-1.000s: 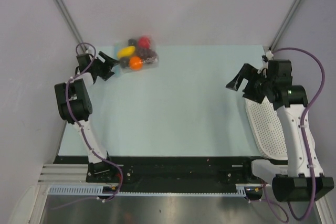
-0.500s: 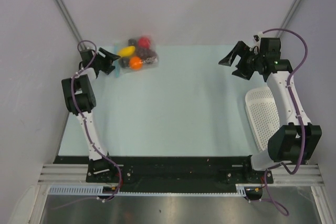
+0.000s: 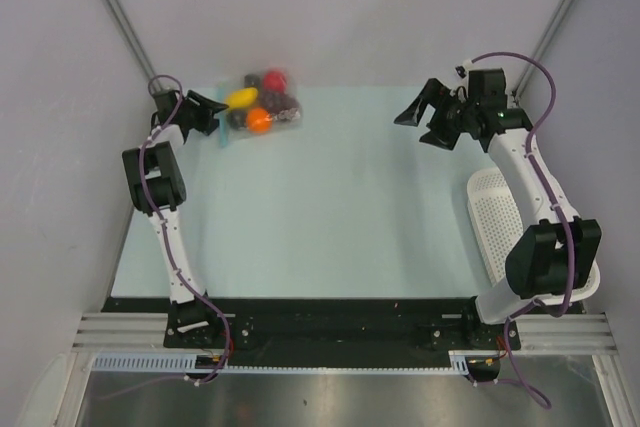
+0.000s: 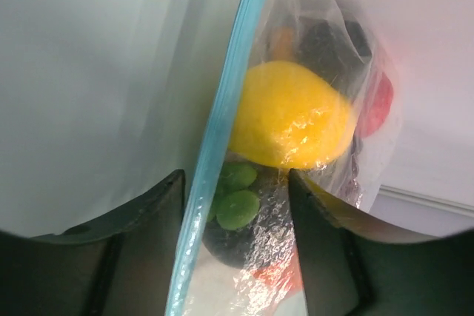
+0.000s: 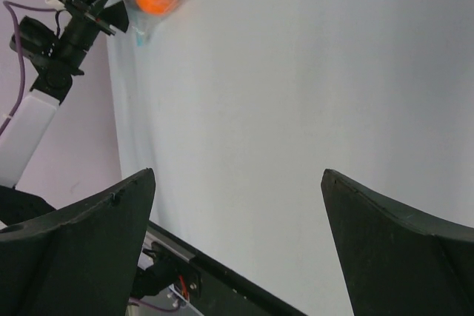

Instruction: Open the zip-top bag and remove the fake food

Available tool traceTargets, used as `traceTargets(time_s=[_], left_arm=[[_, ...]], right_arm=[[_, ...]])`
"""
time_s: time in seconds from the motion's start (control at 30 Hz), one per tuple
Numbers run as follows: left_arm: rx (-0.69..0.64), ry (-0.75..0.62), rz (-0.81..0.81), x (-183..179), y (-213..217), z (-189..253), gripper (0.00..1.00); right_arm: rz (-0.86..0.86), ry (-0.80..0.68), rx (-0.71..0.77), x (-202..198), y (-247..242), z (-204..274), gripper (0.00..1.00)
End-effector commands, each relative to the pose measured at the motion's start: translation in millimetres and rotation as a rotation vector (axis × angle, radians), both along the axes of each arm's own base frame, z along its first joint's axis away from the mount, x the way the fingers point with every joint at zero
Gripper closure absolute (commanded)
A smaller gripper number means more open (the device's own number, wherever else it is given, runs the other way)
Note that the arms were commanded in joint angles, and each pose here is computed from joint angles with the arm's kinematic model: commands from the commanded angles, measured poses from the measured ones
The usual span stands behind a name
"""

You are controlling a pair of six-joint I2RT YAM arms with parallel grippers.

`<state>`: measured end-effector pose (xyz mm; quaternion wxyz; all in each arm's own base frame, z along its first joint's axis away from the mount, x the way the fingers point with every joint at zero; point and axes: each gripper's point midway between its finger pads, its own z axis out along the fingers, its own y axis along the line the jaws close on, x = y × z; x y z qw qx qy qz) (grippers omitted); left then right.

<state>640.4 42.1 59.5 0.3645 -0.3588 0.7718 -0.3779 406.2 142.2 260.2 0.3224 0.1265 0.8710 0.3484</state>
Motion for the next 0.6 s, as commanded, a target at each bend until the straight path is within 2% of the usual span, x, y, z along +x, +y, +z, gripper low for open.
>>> traceTargets(time_s=[0.0, 0.07, 0.1, 0.17, 0.2, 0.23, 0.3, 0.33, 0.4, 0.43, 0.57], left_arm=[[-0.083, 0.005, -0.024, -1, -12, 10, 0.47], [-0.084, -0.033, -0.010, 3, -11, 19, 0.56], [-0.080, -0.061, -0.011, 7, -10, 26, 0.67], [-0.101, -0.086, -0.023, 9, -13, 35, 0.77], [-0.112, -0.104, -0.050, 8, -19, 43, 0.91], [-0.112, -0.103, -0.069, 5, -21, 46, 0.99], [-0.094, -0.069, -0.082, -5, -26, 49, 1.00], [-0.046, -0.116, -0.099, -10, -27, 76, 1.00], [-0.030, -0.109, -0.116, -21, -37, 81, 1.00], [-0.019, -0.139, -0.130, -26, -42, 101, 1.00], [0.008, -0.107, -0.151, -49, -76, 118, 1.00]], right_arm=[[0.015, -0.067, -0.027, -15, -10, 34, 0.00], [0.057, -0.080, -0.021, -29, -6, 40, 0.00], [0.076, -0.080, -0.039, -33, -6, 32, 0.00], [0.104, -0.124, -0.056, -38, -2, 33, 0.00], [0.119, -0.131, -0.084, -40, -1, 23, 0.00], [0.130, -0.171, -0.096, -36, 1, 27, 0.00], [0.145, -0.174, -0.124, -32, 9, 24, 0.00], [0.179, -0.204, -0.150, -30, 13, 31, 0.00], [0.218, -0.219, -0.233, -27, 29, 21, 0.00], [0.231, -0.252, -0.271, -22, 32, 20, 0.00], [0.303, -0.380, -0.264, -9, 76, 10, 0.00]])
